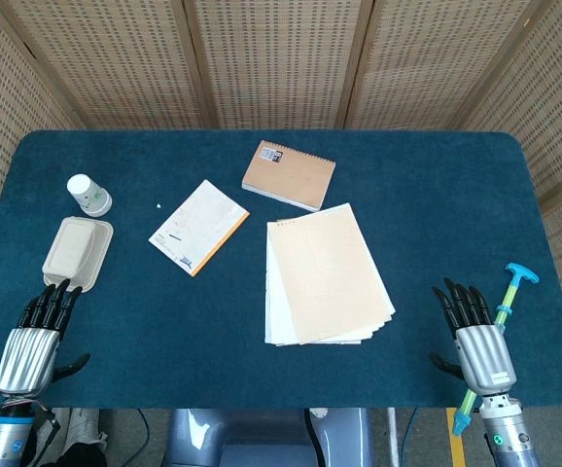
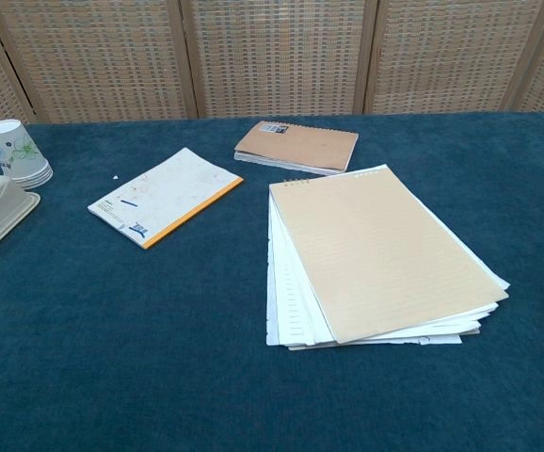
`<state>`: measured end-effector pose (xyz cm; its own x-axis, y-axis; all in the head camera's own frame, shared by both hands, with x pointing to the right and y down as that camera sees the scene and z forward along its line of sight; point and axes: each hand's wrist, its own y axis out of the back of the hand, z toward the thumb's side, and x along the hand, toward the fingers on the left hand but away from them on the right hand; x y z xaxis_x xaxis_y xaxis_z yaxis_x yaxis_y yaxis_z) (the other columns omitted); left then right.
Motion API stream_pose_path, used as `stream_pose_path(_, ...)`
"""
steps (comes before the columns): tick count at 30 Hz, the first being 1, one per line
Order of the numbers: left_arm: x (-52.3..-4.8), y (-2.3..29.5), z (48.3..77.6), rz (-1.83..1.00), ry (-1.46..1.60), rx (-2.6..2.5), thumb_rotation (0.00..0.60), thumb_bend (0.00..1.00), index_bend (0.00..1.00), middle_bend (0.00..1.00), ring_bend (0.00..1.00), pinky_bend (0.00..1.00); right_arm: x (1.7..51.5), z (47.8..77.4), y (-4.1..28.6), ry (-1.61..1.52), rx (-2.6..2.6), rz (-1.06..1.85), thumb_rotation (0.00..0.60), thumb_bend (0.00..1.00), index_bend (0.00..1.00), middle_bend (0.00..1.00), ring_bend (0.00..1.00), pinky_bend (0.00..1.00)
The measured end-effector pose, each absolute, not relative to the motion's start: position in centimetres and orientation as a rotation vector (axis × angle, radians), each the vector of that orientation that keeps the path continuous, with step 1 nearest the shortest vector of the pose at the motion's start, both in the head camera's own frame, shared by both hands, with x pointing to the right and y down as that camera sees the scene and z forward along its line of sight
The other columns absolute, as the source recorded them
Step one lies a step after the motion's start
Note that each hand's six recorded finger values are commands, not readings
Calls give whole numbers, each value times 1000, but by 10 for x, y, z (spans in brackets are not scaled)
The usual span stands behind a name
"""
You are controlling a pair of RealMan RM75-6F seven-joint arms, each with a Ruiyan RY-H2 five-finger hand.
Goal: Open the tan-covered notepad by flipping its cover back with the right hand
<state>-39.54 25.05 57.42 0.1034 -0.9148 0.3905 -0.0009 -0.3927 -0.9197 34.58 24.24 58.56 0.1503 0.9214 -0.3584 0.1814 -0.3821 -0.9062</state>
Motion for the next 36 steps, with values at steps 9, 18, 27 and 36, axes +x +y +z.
stream_pose_path(9, -396, 250, 572, -1403, 933, -1556, 600, 0, 0, 0, 0, 130, 344, 583, 244, -1069, -1715, 1275, 600, 277, 34, 0, 0, 0)
stream_pose_path(18, -396, 250, 574, -1408, 924, -1571, 600, 0, 0, 0, 0, 130, 337, 588, 249, -1030, -1725, 1278, 600, 276, 32, 0, 0, 0)
stream_pose_path(27, -395, 250, 572, -1404, 933, -1569, 600, 0, 0, 0, 0, 130, 329, 593, 254, -1000, -1745, 1282, 600, 276, 32, 0, 0, 0)
stream_pose_path(36, -396, 249, 571, -1403, 942, -1570, 600, 0, 0, 0, 0, 130, 305, 609, 253, -980, -1808, 1271, 600, 276, 32, 0, 0, 0)
